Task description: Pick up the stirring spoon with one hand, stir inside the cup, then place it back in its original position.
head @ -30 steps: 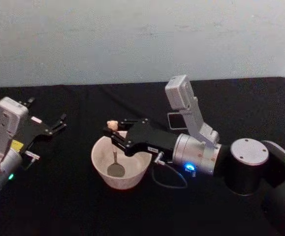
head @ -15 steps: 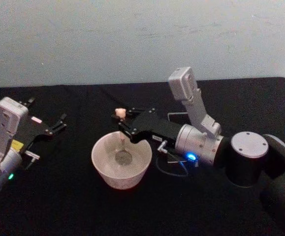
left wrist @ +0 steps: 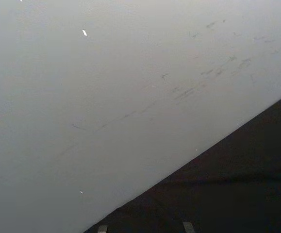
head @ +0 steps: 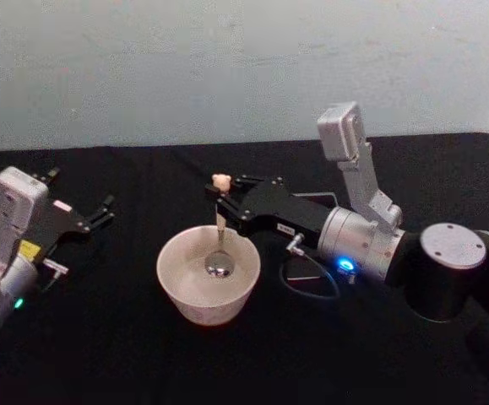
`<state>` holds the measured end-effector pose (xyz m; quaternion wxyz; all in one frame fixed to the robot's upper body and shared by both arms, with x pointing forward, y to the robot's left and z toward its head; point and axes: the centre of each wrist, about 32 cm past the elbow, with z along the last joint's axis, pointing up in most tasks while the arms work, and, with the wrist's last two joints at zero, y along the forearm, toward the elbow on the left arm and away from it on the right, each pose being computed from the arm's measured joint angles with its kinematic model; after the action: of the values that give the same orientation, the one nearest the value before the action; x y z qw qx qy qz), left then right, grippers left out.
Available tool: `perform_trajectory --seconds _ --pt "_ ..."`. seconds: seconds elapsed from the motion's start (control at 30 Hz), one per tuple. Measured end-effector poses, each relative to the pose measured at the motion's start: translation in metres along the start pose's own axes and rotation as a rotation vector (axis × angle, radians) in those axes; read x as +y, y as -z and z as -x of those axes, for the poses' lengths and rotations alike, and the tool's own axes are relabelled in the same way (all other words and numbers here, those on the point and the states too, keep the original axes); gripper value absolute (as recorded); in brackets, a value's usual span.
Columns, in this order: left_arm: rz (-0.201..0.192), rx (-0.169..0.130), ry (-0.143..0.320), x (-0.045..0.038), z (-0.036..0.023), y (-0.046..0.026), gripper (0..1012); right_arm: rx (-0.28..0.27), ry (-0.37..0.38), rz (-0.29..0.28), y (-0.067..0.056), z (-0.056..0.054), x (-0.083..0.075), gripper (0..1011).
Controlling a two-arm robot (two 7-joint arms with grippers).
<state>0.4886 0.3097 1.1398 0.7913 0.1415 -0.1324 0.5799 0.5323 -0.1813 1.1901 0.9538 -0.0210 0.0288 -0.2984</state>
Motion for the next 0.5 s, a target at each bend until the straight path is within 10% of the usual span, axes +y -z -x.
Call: perform_trajectory --seconds 0.5 --pt "0.0 0.0 0.0 0.0 0.0 0.0 1001 0.083 0.049 -0.062 -0.015 0.0 -0.011 216"
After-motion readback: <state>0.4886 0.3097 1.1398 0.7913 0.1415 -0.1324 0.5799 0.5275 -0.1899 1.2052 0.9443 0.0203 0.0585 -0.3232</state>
